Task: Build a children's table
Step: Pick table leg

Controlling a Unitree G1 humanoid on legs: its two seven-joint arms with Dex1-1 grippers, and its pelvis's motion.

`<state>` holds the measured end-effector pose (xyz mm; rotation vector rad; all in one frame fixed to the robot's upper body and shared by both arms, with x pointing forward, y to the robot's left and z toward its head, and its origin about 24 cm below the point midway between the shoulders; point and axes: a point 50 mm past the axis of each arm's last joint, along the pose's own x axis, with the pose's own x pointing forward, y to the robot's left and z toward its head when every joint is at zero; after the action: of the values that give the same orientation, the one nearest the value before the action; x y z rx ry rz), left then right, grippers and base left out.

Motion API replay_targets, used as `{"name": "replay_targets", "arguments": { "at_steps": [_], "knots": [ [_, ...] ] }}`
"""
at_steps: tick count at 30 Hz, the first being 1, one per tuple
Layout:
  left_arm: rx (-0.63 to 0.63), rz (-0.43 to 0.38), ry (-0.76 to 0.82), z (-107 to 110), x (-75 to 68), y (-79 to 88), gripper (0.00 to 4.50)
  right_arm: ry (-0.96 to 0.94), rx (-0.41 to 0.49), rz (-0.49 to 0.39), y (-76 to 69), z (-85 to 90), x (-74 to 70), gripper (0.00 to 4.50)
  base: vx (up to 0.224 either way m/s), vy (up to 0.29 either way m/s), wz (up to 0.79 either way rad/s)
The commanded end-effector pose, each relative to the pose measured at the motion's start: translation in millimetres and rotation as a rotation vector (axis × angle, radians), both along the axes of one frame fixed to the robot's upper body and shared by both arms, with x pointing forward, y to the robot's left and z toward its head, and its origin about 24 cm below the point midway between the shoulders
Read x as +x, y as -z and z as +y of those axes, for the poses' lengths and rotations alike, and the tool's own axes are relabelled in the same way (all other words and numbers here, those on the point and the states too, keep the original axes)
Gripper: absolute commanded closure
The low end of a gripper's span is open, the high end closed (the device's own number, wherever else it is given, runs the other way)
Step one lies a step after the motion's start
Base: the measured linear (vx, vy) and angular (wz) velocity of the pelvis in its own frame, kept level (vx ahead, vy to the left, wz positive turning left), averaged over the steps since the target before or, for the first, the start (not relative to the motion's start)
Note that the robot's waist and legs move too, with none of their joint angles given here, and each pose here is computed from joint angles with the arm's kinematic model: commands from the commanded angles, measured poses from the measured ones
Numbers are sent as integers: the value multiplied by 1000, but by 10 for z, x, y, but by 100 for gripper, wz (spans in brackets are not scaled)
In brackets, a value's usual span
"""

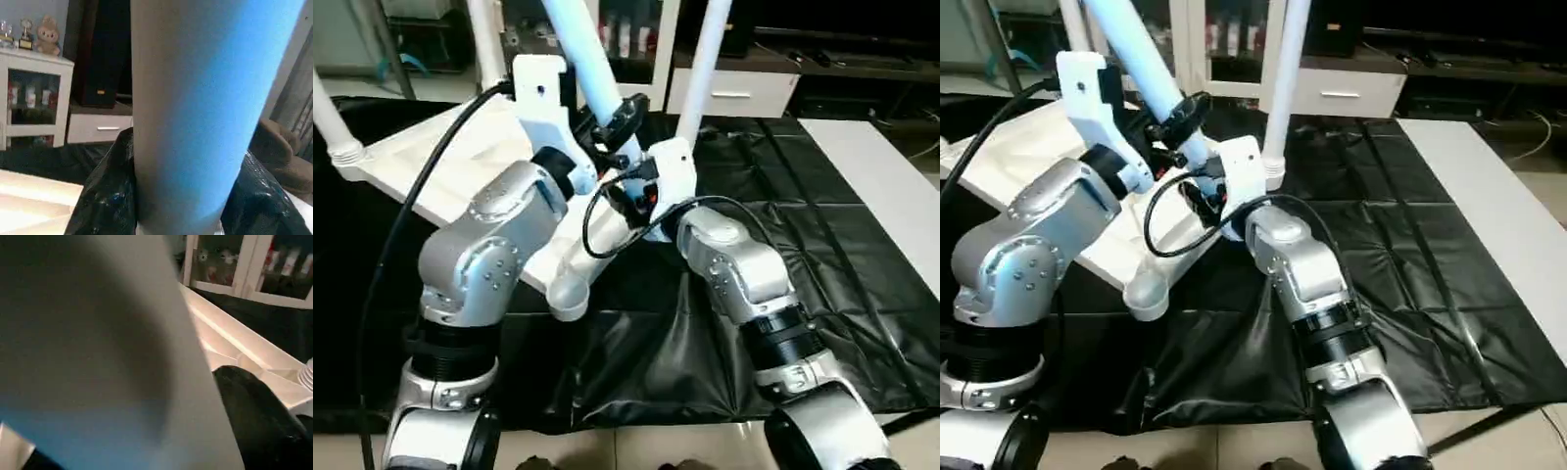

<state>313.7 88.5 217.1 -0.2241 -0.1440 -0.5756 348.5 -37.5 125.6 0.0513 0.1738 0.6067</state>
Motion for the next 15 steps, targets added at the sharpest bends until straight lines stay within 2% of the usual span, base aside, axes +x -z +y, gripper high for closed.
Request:
{"name": "replay_targets", "arguments": {
  "at_steps": [1,8,10,12,14,15],
  "knots": [
    [15,-13,81,-134,-72,5,273,2,25,-33,-67,-21,21,168,0,0,0],
    [25,-20,72,-123,-52,12,273,-76,59,-70,-106,-38,-10,198,0,0,0],
    [8,-17,85,-110,-47,18,273,-166,67,-79,-126,-53,-57,203,0,0,0],
    [-7,1,110,-98,-51,27,203,-219,72,-74,-133,-62,-90,210,0,0,0],
    [-27,22,166,-88,-71,35,197,-290,70,-79,-146,-80,-137,223,0,0,0],
    [-82,75,254,-80,-106,47,183,-390,80,-77,-163,-116,-215,231,0,0,0]
  ]
}}
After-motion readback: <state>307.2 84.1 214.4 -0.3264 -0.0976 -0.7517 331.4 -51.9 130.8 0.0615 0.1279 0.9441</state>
